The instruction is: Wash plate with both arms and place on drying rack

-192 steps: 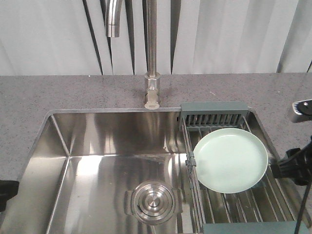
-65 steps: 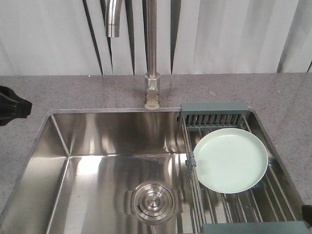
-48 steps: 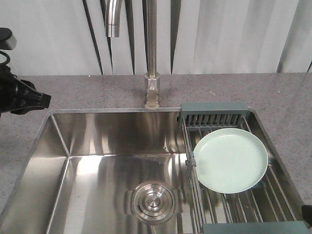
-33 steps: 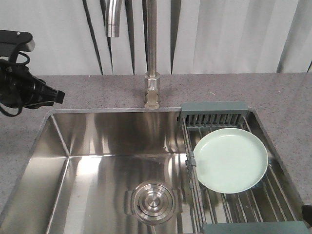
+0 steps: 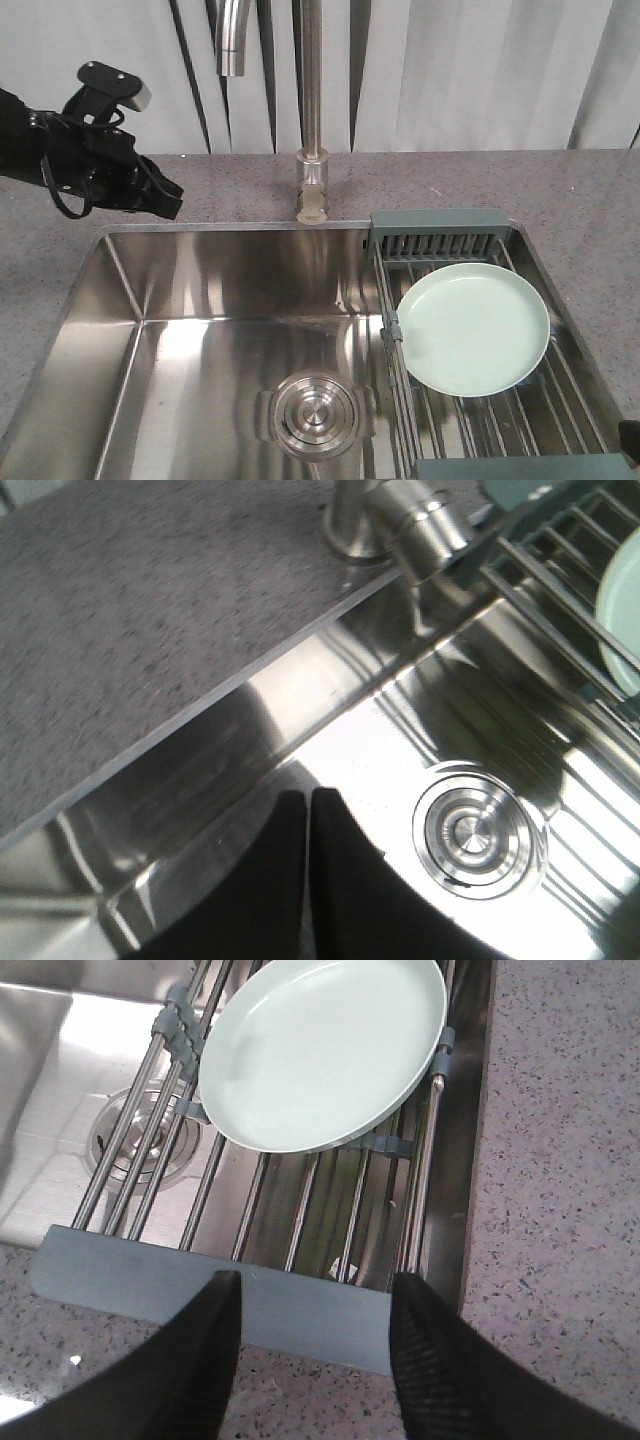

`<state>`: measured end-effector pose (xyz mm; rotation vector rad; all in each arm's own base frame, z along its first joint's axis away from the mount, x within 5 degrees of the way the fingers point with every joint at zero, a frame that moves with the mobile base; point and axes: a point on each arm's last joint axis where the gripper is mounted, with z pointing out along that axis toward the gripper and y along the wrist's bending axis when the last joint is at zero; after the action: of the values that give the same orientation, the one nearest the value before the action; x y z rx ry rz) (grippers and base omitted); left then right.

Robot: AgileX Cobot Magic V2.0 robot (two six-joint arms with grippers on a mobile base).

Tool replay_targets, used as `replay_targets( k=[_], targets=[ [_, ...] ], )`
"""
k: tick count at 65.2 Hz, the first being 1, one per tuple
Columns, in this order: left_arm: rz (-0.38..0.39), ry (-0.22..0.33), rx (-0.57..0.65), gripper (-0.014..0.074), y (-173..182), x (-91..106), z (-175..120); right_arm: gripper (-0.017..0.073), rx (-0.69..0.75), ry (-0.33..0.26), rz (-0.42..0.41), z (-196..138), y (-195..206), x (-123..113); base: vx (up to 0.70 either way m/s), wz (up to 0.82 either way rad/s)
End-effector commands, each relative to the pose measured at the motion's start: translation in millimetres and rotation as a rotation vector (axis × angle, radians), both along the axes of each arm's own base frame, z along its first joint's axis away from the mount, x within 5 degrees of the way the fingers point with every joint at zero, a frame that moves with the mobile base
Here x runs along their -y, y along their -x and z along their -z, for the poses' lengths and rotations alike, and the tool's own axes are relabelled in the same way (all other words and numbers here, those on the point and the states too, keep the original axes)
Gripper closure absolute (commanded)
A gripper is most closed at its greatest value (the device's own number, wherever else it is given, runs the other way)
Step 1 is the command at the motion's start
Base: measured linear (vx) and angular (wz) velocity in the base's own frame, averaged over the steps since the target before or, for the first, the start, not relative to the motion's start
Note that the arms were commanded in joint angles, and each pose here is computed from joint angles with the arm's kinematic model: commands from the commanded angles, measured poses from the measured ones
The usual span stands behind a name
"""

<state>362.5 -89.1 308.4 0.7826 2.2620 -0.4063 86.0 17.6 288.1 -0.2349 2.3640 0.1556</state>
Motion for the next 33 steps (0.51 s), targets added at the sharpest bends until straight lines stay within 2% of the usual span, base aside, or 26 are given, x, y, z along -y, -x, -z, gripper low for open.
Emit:
replay_targets(
  k=[1,8,13,33],
  targets=[
    [0.118,0.078,0.155,0.0601,0,11.3,-26,0.0211,0.073,-0.006,0.002,-11,-4,0,0.00,0.00],
    [0.211,0.116,0.175,0.0601,-5,19.2,-24,0.0211,0.073,-0.006,0.002,-11,-4,0,0.00,0.00],
    [0.277,0.121,0.181,0.0601,-8,25.1,-23,0.0211,0.073,-0.006,0.002,-11,-4,0,0.00,0.00],
    [0.545,0.028,0.300,0.0601,-17,74.1,-12,0.0211,0.073,-0.006,0.002,-11,-4,0,0.00,0.00]
  ],
)
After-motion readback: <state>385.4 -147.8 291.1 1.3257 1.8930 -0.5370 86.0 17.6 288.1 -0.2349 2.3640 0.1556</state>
